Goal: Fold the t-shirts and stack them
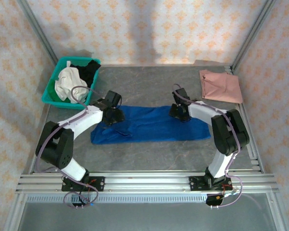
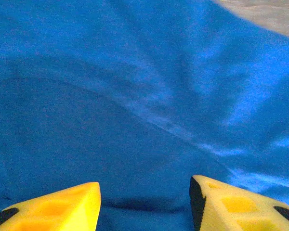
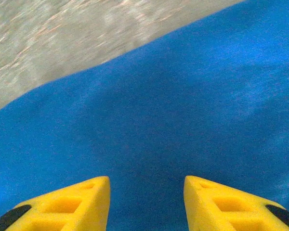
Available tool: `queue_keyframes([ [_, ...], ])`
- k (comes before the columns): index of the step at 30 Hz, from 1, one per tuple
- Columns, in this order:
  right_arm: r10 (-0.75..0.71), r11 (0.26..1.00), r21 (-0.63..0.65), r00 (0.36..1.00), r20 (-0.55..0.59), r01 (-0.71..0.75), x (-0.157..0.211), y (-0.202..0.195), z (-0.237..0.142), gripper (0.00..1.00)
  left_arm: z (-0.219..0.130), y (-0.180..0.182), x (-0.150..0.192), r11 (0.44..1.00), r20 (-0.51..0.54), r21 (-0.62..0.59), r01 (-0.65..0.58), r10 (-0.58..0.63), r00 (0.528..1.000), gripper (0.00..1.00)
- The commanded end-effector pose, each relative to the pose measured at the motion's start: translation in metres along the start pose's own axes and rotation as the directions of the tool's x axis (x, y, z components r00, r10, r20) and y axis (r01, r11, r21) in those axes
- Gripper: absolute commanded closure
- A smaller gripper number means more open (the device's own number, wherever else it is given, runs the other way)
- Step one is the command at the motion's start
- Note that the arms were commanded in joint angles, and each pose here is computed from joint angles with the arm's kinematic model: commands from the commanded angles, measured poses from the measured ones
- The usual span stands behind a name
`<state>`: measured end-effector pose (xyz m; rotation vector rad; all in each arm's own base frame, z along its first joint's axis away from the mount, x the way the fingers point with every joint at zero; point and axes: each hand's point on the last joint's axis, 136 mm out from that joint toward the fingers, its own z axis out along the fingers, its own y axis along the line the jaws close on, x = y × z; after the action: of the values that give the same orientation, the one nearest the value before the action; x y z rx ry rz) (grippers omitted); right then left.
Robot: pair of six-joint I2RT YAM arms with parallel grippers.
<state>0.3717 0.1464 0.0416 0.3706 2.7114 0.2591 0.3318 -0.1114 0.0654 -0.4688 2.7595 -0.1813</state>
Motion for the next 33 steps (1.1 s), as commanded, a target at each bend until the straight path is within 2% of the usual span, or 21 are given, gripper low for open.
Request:
queue_keyframes([
  [1,0.011,0.999,0.046,1.000,0.029,-0.012,-0.009,-0.005,0.005,0.56,0.010,0.029,0.017,0.988,-0.057,-0.136,-0.068,0.061,0.997,0.47],
  [3,0.004,0.995,0.102,1.000,0.031,-0.008,-0.008,-0.015,0.008,0.56,0.013,0.034,0.028,0.991,-0.066,-0.127,-0.047,0.039,0.997,0.50],
  [6,-0.008,0.989,0.151,1.000,0.028,0.003,-0.008,-0.024,0.010,0.56,0.013,0.031,0.045,0.998,-0.072,-0.058,-0.020,0.015,0.997,0.60],
  [10,-0.009,0.985,0.174,1.000,0.029,0.004,-0.008,-0.030,0.011,0.56,0.007,0.024,0.068,0.999,-0.087,-0.021,-0.040,0.038,0.996,0.65],
  [15,-0.004,0.982,0.190,1.000,0.029,-0.001,-0.009,-0.037,0.009,0.56,0.012,0.009,0.101,0.998,-0.153,0.038,-0.053,0.059,0.986,0.83],
  [18,-0.003,0.982,0.186,1.000,0.028,-0.003,-0.009,-0.037,0.008,0.56,0.004,0.005,0.107,0.997,-0.140,0.061,-0.045,0.053,0.989,0.84],
  [19,-0.003,0.983,0.184,1.000,0.027,-0.002,-0.008,-0.037,0.008,0.56,0.001,0.003,0.107,0.997,-0.133,0.075,-0.037,0.047,0.990,0.83],
  [22,-0.003,0.983,0.182,1.000,0.025,-0.002,-0.009,-0.036,0.010,0.56,-0.015,-0.008,0.100,0.989,-0.090,0.146,-0.010,0.023,0.996,0.71],
  [24,-0.003,0.982,0.186,1.000,0.023,-0.001,-0.008,-0.037,0.011,0.56,-0.024,-0.016,0.099,0.981,-0.084,0.196,-0.003,0.020,0.996,0.59],
  [26,-0.005,0.982,0.190,1.000,0.019,0.001,-0.007,-0.038,0.011,0.56,-0.030,-0.017,0.097,0.977,-0.070,0.214,-0.007,0.023,0.997,0.54],
  [31,-0.006,0.980,0.198,1.000,0.017,0.003,-0.005,-0.041,0.011,0.56,-0.029,0.008,0.076,0.981,-0.037,0.187,0.061,-0.055,0.998,0.41],
  [33,-0.008,0.979,0.203,1.000,0.017,0.004,-0.004,-0.043,0.011,0.56,-0.025,0.021,0.063,0.980,-0.026,0.172,0.103,-0.100,0.995,0.39],
])
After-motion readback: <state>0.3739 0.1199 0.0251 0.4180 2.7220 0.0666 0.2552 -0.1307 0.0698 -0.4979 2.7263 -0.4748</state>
